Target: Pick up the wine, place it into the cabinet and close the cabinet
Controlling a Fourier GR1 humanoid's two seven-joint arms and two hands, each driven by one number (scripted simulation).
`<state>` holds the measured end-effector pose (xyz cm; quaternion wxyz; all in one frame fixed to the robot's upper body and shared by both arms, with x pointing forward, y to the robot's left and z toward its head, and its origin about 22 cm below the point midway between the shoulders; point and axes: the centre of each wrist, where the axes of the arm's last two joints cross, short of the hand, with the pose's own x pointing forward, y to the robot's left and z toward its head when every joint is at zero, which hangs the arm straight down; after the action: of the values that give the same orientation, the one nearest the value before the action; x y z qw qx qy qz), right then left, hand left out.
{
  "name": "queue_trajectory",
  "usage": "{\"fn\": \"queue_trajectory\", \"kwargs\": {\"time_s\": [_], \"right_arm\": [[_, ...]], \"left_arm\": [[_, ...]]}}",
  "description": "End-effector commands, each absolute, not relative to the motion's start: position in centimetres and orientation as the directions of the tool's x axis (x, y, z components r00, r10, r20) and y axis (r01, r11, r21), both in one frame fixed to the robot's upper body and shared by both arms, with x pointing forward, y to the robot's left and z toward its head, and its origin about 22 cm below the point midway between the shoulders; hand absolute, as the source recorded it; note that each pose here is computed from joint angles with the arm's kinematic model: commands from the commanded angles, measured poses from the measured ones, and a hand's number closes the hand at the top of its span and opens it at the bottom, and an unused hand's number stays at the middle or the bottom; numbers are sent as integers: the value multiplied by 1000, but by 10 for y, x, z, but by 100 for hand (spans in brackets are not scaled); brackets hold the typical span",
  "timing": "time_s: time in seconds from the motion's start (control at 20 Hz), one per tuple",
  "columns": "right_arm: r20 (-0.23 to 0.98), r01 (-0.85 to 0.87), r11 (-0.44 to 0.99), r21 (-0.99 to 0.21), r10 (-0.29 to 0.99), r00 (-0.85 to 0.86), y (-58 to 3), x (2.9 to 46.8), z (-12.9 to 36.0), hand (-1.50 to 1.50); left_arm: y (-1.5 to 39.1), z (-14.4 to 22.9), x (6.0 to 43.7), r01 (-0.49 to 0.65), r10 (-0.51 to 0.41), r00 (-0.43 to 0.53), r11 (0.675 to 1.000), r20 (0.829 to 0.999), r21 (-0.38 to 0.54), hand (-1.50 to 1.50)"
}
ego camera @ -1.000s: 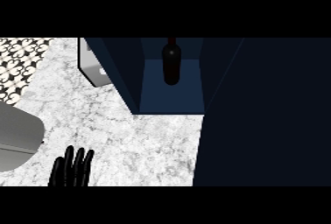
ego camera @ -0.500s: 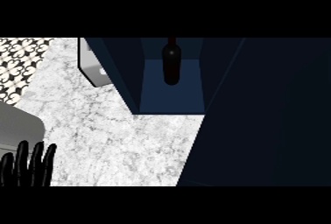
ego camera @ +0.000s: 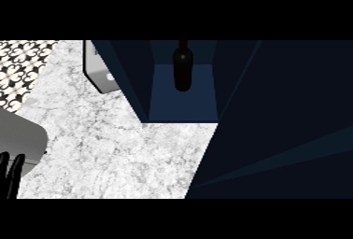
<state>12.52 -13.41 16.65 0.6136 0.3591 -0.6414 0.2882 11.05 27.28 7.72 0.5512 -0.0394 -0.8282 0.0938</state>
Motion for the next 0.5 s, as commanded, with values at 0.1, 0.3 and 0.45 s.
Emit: {"fn": "queue_trajectory", "kwargs": {"time_s": [0.1,0.3,0.45], "right_arm": [[981,-820,572,29,-174,-87,-117,86,194,150],[978,-805,593,3,-169,-121,-107,79,199,150],[973,-772,634,-37,-154,-172,-96,90,198,150]], "left_arm": [[306,82,117,-32,166,-387,981,907,-193,-150],[315,92,120,-24,163,-387,982,908,-186,-150],[309,94,126,-22,184,-391,978,902,-209,-150]]}}
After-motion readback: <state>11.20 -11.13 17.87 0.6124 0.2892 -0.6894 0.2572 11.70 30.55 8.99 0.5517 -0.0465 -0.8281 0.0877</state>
